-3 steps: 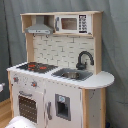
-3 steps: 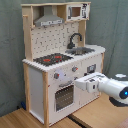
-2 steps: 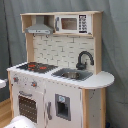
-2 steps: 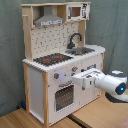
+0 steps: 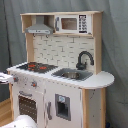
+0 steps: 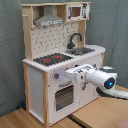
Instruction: Play with the kitchen
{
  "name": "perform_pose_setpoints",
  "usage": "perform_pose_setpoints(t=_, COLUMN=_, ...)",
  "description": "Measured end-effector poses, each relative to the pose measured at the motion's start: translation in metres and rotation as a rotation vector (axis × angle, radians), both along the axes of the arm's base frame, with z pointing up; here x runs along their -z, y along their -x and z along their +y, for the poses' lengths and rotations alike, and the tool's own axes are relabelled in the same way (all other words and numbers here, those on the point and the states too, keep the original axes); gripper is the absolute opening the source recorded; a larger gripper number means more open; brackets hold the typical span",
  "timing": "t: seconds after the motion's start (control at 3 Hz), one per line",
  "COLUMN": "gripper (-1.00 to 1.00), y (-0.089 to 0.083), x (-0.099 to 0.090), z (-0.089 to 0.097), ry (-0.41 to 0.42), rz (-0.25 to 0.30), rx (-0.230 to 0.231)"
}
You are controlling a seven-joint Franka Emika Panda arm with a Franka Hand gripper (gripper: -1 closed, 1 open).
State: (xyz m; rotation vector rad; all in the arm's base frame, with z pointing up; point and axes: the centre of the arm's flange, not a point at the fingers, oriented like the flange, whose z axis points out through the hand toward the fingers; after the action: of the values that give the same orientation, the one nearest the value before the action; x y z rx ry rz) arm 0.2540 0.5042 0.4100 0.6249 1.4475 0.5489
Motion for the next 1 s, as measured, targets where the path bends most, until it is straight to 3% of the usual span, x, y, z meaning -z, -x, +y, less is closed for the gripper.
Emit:
perform_pose_setpoints(t=0.33, gripper=1.00, y=-0.018, x=0.023, z=0.013, ry=0.007, rz=0.018, rx=0.002)
perform_pose_setpoints(t=0.67, gripper=1.00, y=-0.040, x=0.035, z=0.022, ry=-0.011, rz=0.027, rx=0.012)
perform_pose_setpoints(t=1.0, gripper=1.00, y=-0.062, x=0.059, z=0.024, ry=-0.036, rz=0.049, rx=0.032)
